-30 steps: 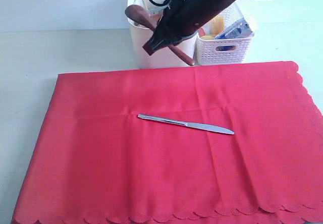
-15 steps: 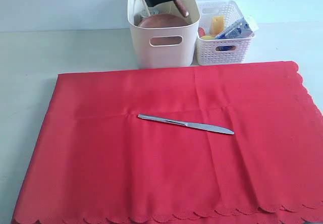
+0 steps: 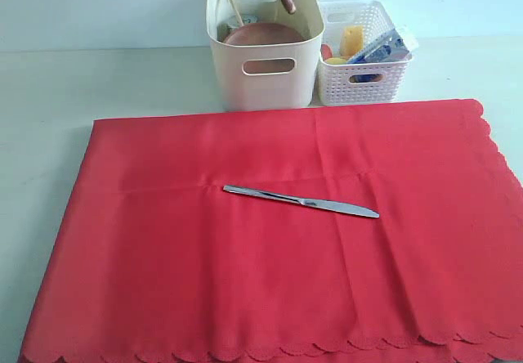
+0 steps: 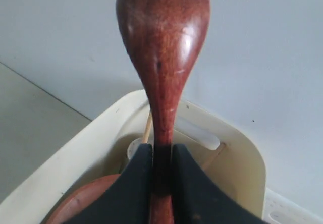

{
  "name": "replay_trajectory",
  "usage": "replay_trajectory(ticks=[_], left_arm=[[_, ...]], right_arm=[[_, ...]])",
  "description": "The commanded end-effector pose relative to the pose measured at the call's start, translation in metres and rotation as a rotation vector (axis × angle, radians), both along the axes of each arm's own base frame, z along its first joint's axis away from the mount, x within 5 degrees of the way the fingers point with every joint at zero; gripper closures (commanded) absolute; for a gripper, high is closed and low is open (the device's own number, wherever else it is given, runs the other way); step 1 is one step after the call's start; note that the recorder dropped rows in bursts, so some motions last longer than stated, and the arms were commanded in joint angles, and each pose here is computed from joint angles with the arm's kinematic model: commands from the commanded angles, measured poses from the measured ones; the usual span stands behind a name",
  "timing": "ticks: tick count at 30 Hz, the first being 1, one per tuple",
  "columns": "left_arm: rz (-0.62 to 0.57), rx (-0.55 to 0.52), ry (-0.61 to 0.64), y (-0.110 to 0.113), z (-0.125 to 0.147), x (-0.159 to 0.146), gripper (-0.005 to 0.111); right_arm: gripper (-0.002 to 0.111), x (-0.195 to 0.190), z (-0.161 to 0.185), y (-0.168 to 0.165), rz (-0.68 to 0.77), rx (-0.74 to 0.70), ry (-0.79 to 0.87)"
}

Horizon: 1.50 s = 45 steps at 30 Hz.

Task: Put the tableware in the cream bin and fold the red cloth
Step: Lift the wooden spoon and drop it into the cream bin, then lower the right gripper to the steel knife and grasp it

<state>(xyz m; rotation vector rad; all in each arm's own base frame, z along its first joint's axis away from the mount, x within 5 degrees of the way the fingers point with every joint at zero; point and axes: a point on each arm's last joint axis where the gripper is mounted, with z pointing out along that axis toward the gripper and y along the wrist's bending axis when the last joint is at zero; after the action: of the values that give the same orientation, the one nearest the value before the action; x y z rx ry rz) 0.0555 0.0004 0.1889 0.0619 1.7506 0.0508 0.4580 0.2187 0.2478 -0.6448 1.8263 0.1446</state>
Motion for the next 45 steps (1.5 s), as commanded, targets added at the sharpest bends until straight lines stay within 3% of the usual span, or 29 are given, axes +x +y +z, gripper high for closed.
replay_trajectory(ticks=[1, 11, 16, 22, 29, 39, 45], left_arm=[[0.002, -0.011, -0.008, 0.0, 0.001, 0.0, 0.104], [0.002, -0.011, -0.008, 0.0, 0.001, 0.0, 0.104], [0.002, -0.011, -0.008, 0.0, 0.001, 0.0, 0.104], [0.002, -0.011, -0.008, 0.0, 0.001, 0.0, 0.104], [0.002, -0.011, -0.008, 0.0, 0.001, 0.0, 0.104], [0.002, -0.011, -0.008, 0.0, 0.001, 0.0, 0.104], [0.002, -0.011, -0.008, 0.0, 0.001, 0.0, 0.104]], right_arm=[[0.106, 0.005, -0.007, 0.0, -0.007, 0.002, -0.005], [0.061, 0.006, -0.009, 0.0, -0.007, 0.0, -0.001], [0.048, 0.006, -0.009, 0.0, -0.007, 0.0, -0.001], [0.048, 0.001, 0.0, -0.001, -0.032, 0.068, 0.059], [0.048, -0.019, 0.021, -0.007, 0.005, 0.009, 0.203], [0.049, -0.056, 0.022, -0.017, 0.087, -0.182, 0.539], [0.049, -0.083, 0.007, -0.015, 0.239, -0.212, 0.78]])
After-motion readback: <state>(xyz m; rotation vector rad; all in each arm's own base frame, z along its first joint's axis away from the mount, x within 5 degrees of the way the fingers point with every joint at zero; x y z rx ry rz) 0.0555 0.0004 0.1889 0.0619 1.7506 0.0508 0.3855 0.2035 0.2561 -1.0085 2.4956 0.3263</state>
